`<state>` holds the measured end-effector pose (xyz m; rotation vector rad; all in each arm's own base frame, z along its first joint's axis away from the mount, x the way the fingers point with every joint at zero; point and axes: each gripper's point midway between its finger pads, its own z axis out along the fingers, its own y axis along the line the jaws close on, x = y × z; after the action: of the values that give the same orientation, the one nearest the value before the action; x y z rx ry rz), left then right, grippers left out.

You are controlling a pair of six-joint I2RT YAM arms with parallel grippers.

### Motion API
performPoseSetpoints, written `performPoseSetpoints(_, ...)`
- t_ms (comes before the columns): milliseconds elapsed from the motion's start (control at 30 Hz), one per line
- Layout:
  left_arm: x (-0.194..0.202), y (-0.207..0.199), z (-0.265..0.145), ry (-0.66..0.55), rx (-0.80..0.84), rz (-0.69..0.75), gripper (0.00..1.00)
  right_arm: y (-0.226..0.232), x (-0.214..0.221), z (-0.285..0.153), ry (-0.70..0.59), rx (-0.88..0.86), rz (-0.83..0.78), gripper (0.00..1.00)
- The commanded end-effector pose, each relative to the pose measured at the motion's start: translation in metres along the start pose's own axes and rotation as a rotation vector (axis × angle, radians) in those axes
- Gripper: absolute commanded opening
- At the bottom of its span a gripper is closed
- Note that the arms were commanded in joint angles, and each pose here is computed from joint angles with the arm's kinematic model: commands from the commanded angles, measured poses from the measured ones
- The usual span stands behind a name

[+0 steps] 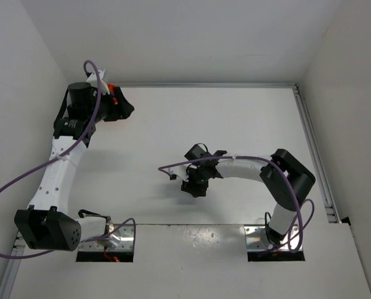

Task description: Sort the legos into containers by color

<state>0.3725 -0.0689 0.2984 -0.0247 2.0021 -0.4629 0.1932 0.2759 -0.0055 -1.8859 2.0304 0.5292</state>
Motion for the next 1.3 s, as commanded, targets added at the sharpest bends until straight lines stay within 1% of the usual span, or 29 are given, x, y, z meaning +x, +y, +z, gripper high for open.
performPoseSetpoints(0,-0.012,0.001,-0.001,-0.043,0.005,-0.007,0.68,-0.012,-0.018,0.006,-0.025,0.035,-0.007,0.53)
performPoseSetpoints(67,-0.012,0.001,-0.001,-0.043,0.005,-0.007,0.68,-0.013,-0.015,0.008,-0.013,0.038,0.005,0.53)
performPoseSetpoints(200,-0.009,0.004,-0.001,-0.035,0.004,-0.013,0.68,-0.017,-0.018,0.014,-0.013,0.038,0.005,0.48)
performPoseSetpoints(267,-0.005,0.008,0.000,-0.026,0.003,-0.020,0.68,-0.018,-0.013,0.019,0.011,0.036,0.012,0.41)
performPoseSetpoints(300,-0.005,0.008,0.000,-0.026,0.003,-0.020,0.68,-0.016,-0.008,0.022,0.029,0.025,0.018,0.34)
performPoseSetpoints(333,-0.005,0.008,0.000,-0.026,0.003,-0.020,0.68,-0.018,-0.012,0.021,0.022,0.030,0.016,0.34)
performPoseSetpoints(367,-0.005,0.006,0.000,-0.023,0.013,-0.020,0.68,-0.018,-0.012,0.021,0.022,0.030,0.016,0.28)
performPoseSetpoints(467,-0.005,0.008,-0.001,-0.024,0.014,-0.023,0.68,-0.016,-0.005,0.021,0.042,0.027,0.022,0.20)
performPoseSetpoints(533,-0.005,0.008,-0.001,-0.024,0.014,-0.023,0.68,-0.016,-0.004,0.019,0.045,0.037,0.021,0.20)
performPoseSetpoints(567,-0.006,0.011,-0.002,-0.027,0.006,-0.027,0.68,-0.013,0.000,0.017,0.055,0.031,0.024,0.26)
performPoseSetpoints(667,-0.002,0.012,0.000,-0.019,0.004,-0.030,0.68,-0.012,0.001,0.012,0.052,0.043,0.021,0.48)
performPoseSetpoints(933,-0.002,0.010,-0.001,-0.017,0.015,-0.039,0.68,-0.017,0.013,0.007,0.084,0.091,0.063,0.48)
performPoseSetpoints(967,-0.002,0.010,-0.001,-0.017,0.015,-0.039,0.68,-0.017,0.013,0.007,0.084,0.091,0.063,0.43)
performPoseSetpoints(1067,-0.002,0.010,-0.001,-0.017,0.015,-0.039,0.68,-0.015,0.012,0.007,0.080,0.083,0.063,0.35)
performPoseSetpoints(1100,-0.002,0.010,-0.001,-0.017,0.015,-0.039,0.68,-0.015,0.015,0.010,0.088,0.077,0.066,0.27)
performPoseSetpoints(1200,-0.002,0.010,-0.001,-0.017,0.015,-0.039,0.68,-0.015,0.015,0.010,0.095,0.074,0.068,0.18)
performPoseSetpoints(1267,0.002,0.011,0.001,-0.007,0.012,-0.042,0.68,-0.015,0.015,0.010,0.095,0.074,0.068,0.14)
